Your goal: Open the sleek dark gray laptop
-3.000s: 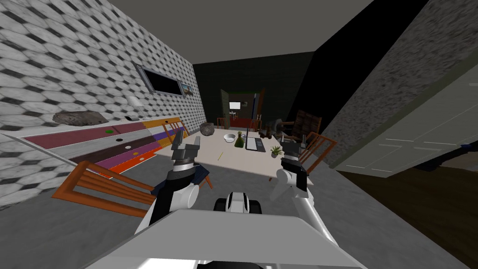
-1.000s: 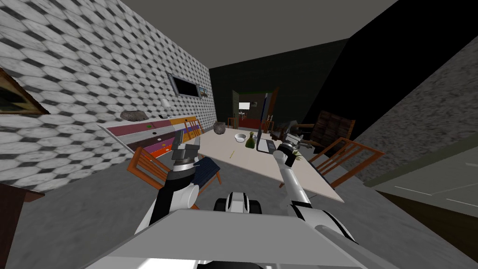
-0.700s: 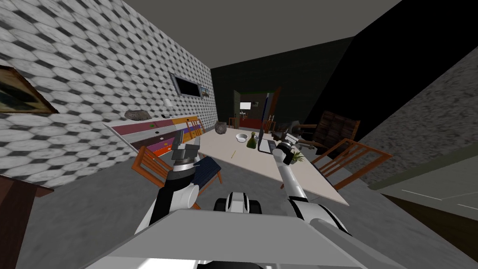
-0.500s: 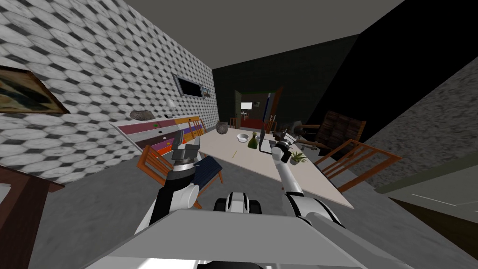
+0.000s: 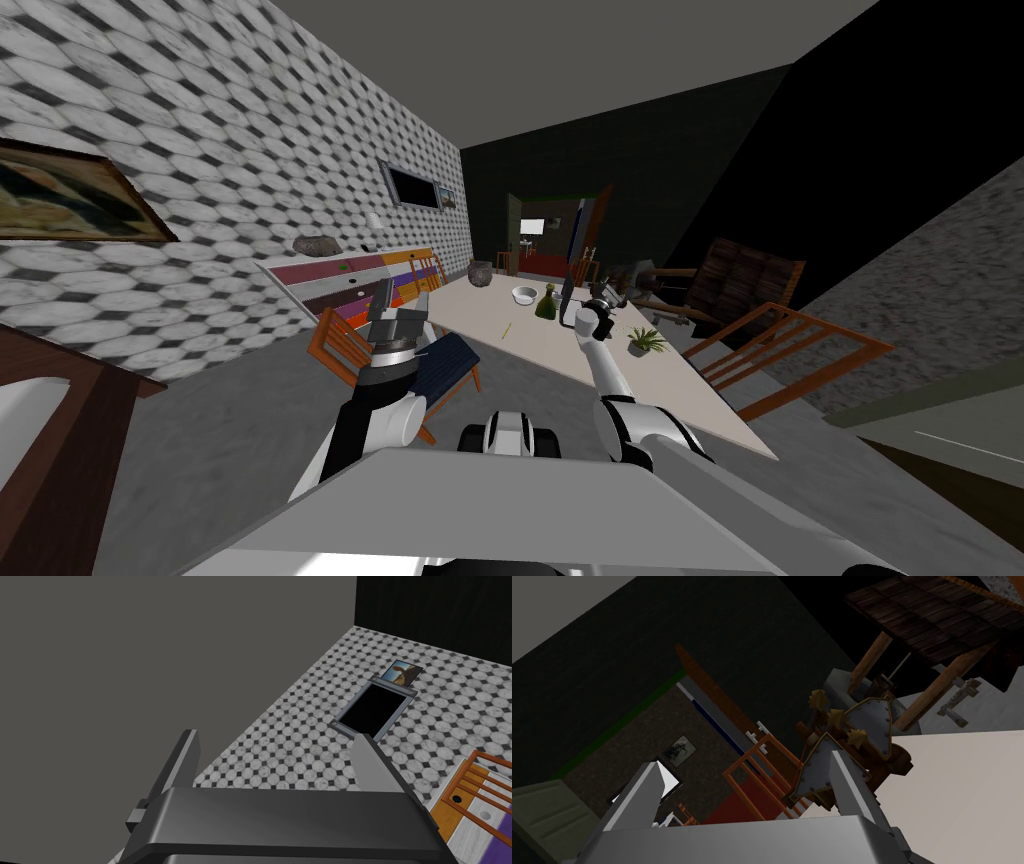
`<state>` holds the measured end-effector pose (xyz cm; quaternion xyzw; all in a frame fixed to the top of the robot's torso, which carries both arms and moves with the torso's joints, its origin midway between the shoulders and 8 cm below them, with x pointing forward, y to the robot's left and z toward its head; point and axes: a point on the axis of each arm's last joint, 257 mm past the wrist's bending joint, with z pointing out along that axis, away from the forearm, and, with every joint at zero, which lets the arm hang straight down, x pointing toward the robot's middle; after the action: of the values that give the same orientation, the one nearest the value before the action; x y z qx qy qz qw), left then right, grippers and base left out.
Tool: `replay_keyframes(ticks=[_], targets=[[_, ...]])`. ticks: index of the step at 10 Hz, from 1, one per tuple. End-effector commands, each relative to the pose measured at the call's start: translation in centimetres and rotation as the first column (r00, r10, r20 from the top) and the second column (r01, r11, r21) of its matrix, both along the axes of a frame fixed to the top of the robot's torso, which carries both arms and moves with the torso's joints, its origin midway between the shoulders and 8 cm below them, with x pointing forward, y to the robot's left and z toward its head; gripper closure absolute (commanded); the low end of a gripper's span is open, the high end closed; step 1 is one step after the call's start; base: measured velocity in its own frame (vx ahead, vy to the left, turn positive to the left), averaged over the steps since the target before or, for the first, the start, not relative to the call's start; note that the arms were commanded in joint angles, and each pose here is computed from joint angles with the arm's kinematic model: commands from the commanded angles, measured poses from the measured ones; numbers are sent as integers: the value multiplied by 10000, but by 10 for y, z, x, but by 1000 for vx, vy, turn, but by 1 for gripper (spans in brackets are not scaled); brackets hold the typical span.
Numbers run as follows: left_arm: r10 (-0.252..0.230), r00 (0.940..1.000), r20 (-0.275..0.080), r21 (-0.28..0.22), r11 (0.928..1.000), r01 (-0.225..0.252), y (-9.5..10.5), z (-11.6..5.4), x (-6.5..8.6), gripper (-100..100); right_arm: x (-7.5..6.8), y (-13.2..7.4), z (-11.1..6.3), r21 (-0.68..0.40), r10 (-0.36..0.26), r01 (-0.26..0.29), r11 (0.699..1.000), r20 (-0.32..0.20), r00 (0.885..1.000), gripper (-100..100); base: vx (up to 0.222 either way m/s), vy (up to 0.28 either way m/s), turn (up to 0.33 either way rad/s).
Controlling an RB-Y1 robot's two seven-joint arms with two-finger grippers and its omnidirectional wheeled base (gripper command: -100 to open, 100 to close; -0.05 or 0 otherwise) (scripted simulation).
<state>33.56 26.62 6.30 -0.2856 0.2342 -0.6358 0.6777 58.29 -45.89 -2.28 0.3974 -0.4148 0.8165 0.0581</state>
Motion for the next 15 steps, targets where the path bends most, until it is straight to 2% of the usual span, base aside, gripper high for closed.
replay_keyframes(ticks=[1,5,6,9,10,11,12,13,14,15], targets=[[0,10000,0,0,10000,0,0,0,0,0,13,10,-13,913,301,-316,9953,169,9994,-100,0,15,28],[0,10000,0,0,10000,0,0,0,0,0,41,59,-48,2957,1095,-1186,9479,472,9929,-100,2,15,50],[0,10000,0,0,10000,0,0,0,0,0,41,59,-48,2957,1095,-1186,9479,472,9929,-100,2,10,10],[0,10000,0,0,10000,0,0,0,0,0,53,108,-73,4024,1670,-1743,8987,535,9845,-100,1,5,20],[0,10000,0,0,10000,0,0,0,0,0,55,117,-77,4184,1773,-1833,8896,537,9827,-100,1,5,16],[0,10000,0,0,10000,0,0,0,0,0,53,110,-74,4066,1692,-1765,8964,542,9841,-100,0,0,0],[0,10000,0,0,10000,0,0,0,0,0,54,111,-74,4085,1709,-1780,8952,540,9838,-100,0,0,0],[0,10000,0,0,10000,0,0,0,0,0,54,111,-74,4083,1708,-1778,8954,540,9838,100,0,0,0],[1,10000,0,1,10000,-1,0,0,0,0,53,108,-78,4652,1611,-1855,8655,922,9826,100,-33,-68,26],[0,10000,1,1,10000,0,0,0,0,0,52,108,-79,4925,1558,-1910,8491,1119,9814,100,-32,-104,27]])
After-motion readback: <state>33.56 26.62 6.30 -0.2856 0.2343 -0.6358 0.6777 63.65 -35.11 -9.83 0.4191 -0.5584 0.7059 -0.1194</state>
